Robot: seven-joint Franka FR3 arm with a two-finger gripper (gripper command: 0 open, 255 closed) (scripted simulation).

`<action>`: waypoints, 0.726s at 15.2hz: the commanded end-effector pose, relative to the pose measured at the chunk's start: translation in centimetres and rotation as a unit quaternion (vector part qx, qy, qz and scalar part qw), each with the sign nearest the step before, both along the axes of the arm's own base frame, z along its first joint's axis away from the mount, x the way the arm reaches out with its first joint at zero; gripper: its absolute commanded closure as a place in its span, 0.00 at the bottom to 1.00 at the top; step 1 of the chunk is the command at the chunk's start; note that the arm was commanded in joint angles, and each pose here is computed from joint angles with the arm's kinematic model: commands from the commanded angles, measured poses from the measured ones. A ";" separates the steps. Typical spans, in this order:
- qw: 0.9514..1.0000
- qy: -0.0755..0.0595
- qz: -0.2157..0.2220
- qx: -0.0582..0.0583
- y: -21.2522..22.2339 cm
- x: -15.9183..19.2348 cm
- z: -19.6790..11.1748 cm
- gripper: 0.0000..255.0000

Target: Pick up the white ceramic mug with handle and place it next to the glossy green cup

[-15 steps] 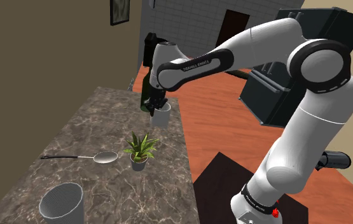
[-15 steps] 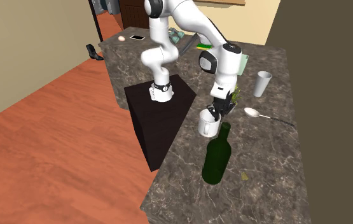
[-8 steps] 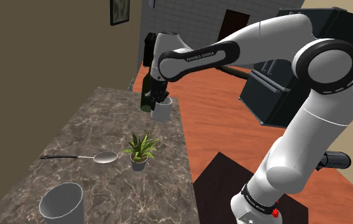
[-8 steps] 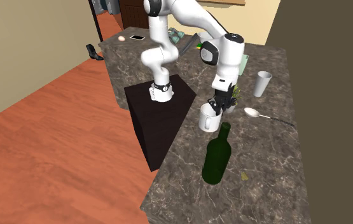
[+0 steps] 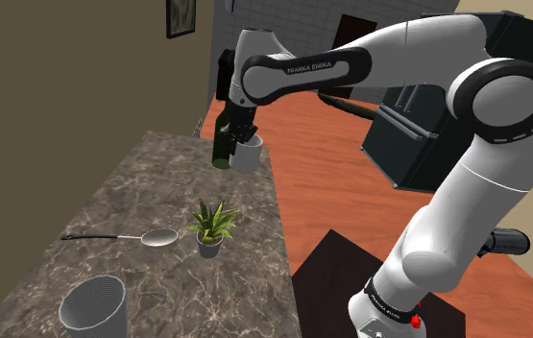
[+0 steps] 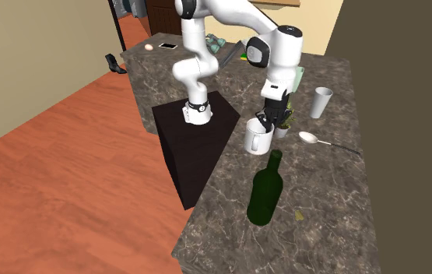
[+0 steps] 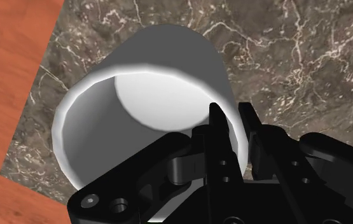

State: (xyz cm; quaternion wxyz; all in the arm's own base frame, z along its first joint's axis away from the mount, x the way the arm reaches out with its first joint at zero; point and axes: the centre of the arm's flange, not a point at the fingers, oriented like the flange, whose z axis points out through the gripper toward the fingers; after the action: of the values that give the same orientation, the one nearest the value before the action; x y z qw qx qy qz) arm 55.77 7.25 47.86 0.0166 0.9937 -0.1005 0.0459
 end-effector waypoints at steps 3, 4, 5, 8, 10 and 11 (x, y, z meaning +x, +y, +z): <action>1.000 0.000 0.000 0.000 0.1 -0.1 2.2 1.00; 1.000 0.000 0.000 0.000 0.1 -0.1 2.7 1.00; 1.000 0.000 0.000 0.000 0.1 -0.1 3.2 1.00; 1.000 0.000 0.000 0.000 0.1 -0.1 4.8 1.00; 1.000 0.000 0.000 0.000 0.1 -0.1 5.9 1.00; 1.000 0.000 0.000 0.000 0.1 -0.1 6.4 1.00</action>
State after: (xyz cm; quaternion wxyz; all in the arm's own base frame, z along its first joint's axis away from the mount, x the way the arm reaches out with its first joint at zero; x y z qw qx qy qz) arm 55.70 7.44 53.76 0.0166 0.9937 -0.1005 0.0459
